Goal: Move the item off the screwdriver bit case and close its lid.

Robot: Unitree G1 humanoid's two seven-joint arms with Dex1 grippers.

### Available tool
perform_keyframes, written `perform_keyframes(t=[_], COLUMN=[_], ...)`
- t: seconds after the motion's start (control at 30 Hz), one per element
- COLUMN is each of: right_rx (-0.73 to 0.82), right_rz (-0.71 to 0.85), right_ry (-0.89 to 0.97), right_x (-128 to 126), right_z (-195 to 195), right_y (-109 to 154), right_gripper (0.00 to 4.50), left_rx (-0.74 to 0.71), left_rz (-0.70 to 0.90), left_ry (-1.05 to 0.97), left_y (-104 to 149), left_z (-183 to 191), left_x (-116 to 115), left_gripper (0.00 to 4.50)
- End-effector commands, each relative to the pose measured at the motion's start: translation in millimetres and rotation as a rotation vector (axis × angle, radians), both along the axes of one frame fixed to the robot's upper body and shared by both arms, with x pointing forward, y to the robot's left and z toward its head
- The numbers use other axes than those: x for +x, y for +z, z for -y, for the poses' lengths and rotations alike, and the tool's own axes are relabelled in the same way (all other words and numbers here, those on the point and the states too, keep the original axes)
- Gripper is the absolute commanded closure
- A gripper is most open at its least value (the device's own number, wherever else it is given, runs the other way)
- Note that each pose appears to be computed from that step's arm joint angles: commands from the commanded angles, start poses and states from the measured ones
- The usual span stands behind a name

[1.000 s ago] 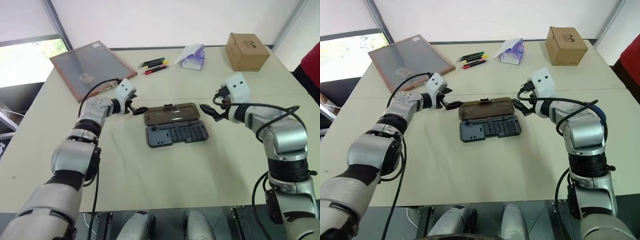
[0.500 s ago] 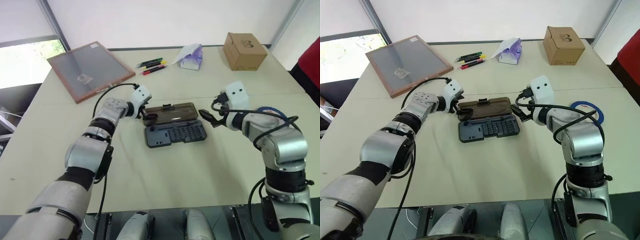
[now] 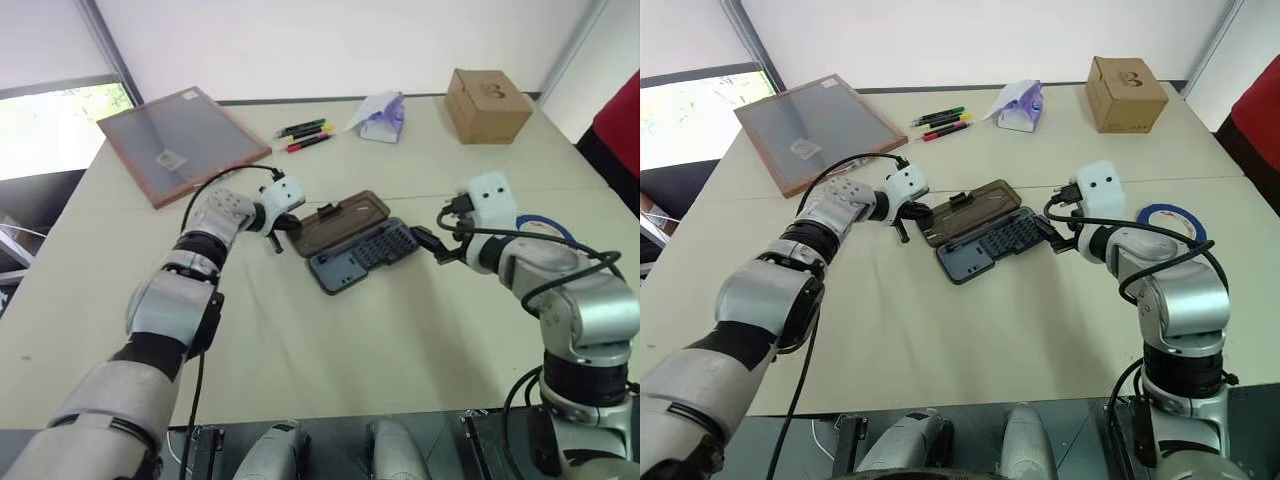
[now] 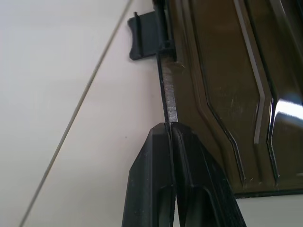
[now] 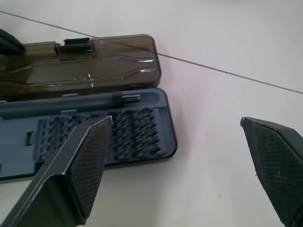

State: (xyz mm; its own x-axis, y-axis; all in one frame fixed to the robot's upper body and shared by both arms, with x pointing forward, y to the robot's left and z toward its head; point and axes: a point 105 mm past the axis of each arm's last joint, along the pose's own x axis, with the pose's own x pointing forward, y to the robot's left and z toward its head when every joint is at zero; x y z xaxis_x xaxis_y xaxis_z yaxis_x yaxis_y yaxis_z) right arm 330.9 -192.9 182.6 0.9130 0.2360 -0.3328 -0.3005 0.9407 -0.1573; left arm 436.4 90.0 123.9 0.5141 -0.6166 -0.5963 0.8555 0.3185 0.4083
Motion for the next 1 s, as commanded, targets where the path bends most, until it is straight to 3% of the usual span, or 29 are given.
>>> perform_keyframes(t=[0.03,0.17,0.43,0.63,1.0], right_rx=[0.001,-0.003,0.010,-0.002,-0.017], right_rz=[0.033,-0.031,-0.134,-0.135,-0.126], right_ry=[0.055,0.235,0.452,0.418,0.411], right_x=[-14,-48,-95,-84,-73], right_z=[5,6,6,15,16], right_y=[15,15,7,-1,-8], right_gripper=[0.00,0.00,0.00,0.00,0.00], left_rx=[0.170,0.217,0.174,0.108,0.131], left_rz=[-0.108,-0.070,-0.028,-0.058,-0.103], left_ry=[-0.246,-0.457,-0.554,-0.523,-0.492], left_y=[-39,-31,-11,-12,-15], left_z=[2,2,3,5,-13], left_x=[-31,-45,-51,-51,-53], left_gripper=[4.46,4.46,4.46,4.46,4.46])
